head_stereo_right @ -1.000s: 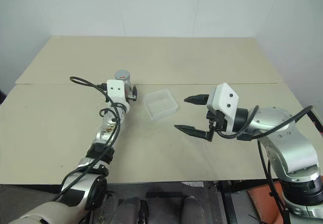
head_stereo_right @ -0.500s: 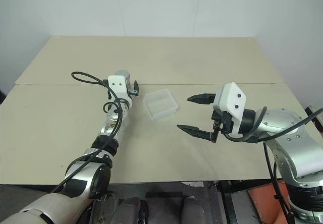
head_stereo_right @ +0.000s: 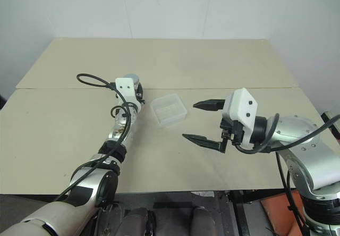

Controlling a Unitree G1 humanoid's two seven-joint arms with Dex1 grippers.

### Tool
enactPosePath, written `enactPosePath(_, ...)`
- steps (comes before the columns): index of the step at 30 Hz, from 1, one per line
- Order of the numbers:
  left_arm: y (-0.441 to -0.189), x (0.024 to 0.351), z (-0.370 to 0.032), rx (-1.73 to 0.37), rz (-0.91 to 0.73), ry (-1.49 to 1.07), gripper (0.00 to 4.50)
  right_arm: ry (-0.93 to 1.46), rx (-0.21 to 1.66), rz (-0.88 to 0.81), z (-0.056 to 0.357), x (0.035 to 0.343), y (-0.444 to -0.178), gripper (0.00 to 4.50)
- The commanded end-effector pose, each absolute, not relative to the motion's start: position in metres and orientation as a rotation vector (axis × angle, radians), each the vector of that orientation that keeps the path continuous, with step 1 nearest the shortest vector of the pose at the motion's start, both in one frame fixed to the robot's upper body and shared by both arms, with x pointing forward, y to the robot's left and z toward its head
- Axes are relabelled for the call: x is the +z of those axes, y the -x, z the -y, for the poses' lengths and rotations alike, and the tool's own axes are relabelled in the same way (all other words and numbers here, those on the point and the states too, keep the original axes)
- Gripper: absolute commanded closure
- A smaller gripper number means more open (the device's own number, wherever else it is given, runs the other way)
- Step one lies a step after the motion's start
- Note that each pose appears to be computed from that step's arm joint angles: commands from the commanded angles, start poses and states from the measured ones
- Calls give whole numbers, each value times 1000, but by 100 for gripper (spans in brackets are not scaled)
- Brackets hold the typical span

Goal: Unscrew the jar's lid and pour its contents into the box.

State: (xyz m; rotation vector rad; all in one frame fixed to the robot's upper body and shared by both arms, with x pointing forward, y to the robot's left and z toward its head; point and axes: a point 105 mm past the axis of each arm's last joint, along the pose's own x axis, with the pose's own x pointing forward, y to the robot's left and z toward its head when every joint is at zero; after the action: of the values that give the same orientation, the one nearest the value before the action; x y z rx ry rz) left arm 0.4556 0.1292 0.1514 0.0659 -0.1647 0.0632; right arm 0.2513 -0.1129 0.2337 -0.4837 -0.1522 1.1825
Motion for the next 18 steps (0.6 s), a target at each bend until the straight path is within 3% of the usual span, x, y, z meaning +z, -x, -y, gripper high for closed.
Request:
enactPosePath(1, -447, 183, -132, -118, 255, -101, 251, 488, 1228, 224, 96, 245, -248, 0)
enactPosePath(3, -437, 194, -133, -229, 258, -95, 251, 483, 1229, 236, 92, 247, -252, 0)
enactPosePath(6, -398, 216, -147, -492, 267, -179, 251, 451, 1225, 261, 84, 253, -261, 0)
enactPosePath(14, -312, 226, -156, -1072, 205, -237, 251, 329, 1246, 255, 57, 271, -278, 0)
enactPosePath(18, -296, 227, -146, -1232, 207, -209, 251, 273, 1289, 230, 33, 281, -277, 0)
